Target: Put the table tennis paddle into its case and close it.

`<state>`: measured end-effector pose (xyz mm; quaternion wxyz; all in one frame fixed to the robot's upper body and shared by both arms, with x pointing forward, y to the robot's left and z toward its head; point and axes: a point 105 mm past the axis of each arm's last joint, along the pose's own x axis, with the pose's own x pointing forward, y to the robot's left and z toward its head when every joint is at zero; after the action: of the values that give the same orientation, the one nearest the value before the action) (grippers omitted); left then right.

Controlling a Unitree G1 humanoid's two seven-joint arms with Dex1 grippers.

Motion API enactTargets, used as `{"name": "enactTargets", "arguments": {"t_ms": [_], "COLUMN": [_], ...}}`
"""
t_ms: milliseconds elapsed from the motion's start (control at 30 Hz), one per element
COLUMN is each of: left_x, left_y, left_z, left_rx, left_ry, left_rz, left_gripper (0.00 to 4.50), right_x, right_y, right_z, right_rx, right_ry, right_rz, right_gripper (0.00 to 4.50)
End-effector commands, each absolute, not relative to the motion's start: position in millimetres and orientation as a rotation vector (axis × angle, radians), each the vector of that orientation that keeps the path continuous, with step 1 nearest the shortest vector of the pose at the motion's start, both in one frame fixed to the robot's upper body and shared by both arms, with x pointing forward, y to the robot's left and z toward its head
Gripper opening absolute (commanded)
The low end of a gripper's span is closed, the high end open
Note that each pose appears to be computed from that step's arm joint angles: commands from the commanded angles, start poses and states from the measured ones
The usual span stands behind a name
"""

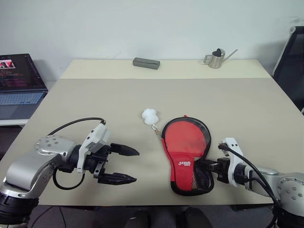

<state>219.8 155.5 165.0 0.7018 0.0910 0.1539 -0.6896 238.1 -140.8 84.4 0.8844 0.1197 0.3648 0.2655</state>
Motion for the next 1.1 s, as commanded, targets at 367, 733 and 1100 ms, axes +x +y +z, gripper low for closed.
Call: {"name": "enactTargets", "arguments": {"t_ms": [367, 733, 1100], "left_x": [214, 216, 217], "left_y": [154, 154, 155], "left_z": [168, 167, 166], "left_rx": [0.223, 0.223, 0.226], "left_ry": [0.328, 0.322, 0.317], "left_rz": [-1.568, -1.558, -1.54], "left_gripper": [4.28, 4.28, 4.28], "right_x": [214, 218, 236], "right_y": [-133, -121, -130], "right_z": [80, 88, 128], "right_rx": [0.277, 0.341, 0.188], "right_ry": [0.826, 0.816, 0.573], "right_rz": [0.599, 0.579, 0.696], "right_gripper": [0.02, 0.26, 2.09]}}
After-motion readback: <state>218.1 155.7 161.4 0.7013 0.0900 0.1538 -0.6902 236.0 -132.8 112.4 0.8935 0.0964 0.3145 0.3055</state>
